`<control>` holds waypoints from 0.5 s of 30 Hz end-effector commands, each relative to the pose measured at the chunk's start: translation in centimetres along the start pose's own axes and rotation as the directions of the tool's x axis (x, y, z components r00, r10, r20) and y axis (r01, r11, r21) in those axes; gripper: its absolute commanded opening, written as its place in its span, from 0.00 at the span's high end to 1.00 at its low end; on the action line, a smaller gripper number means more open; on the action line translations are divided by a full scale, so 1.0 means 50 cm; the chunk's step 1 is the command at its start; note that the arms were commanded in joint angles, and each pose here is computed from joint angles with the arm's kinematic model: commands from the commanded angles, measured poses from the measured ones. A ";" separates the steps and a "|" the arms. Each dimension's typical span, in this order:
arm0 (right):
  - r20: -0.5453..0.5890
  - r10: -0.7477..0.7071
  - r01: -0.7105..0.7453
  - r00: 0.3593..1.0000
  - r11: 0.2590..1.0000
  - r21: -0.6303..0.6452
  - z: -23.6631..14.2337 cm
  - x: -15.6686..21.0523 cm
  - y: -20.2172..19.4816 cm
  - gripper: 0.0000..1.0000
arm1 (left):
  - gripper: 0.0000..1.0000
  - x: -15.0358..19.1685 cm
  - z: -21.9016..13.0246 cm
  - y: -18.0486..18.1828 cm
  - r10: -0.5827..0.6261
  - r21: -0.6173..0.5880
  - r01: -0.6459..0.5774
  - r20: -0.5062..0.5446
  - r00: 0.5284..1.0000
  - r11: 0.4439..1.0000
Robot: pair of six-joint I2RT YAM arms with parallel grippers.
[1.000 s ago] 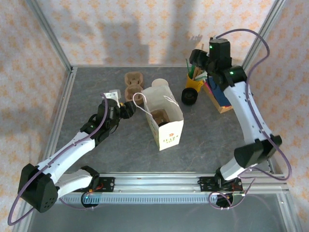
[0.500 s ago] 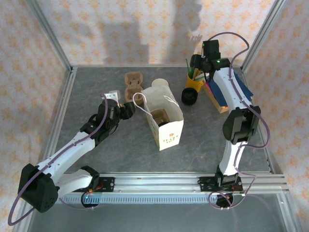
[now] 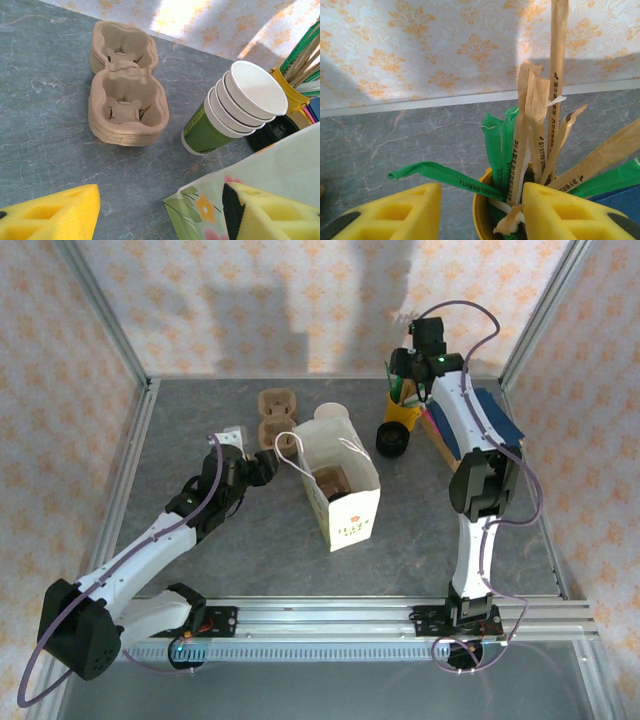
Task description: Pack the takeout coffee
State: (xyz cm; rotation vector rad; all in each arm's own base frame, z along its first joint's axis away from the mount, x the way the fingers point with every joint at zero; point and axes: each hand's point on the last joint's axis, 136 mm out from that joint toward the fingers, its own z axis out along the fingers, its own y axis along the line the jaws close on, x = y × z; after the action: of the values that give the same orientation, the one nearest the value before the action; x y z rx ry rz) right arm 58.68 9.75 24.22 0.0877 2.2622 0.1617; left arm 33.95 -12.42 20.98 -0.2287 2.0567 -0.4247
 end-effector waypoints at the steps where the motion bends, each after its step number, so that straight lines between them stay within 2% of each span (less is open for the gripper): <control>1: 0.009 -0.016 0.016 1.000 1.000 0.013 0.001 -0.012 -0.010 0.55 | 0.32 -0.010 0.001 0.006 0.008 -0.015 -0.008 0.015 1.000 1.000; 3: 0.008 -0.019 0.019 1.000 0.999 0.028 0.007 -0.009 -0.014 0.58 | 0.32 -0.008 0.004 0.006 0.006 -0.012 -0.006 0.012 1.000 1.000; 10: 0.012 -0.045 0.044 0.999 0.998 0.052 0.006 -0.012 -0.024 0.81 | 0.32 -0.004 0.008 0.007 0.013 -0.014 -0.013 0.006 1.000 1.000; 15: 0.036 -0.072 0.069 0.997 0.994 0.084 -0.011 -0.029 -0.032 0.93 | 0.31 -0.002 0.007 0.009 0.008 -0.012 -0.008 0.008 1.000 1.000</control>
State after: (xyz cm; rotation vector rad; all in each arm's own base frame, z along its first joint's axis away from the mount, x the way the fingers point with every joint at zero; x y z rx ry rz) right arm 58.86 9.17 23.51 0.0475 2.2724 0.0921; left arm 34.09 -12.41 20.52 -0.2285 2.0689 -0.4168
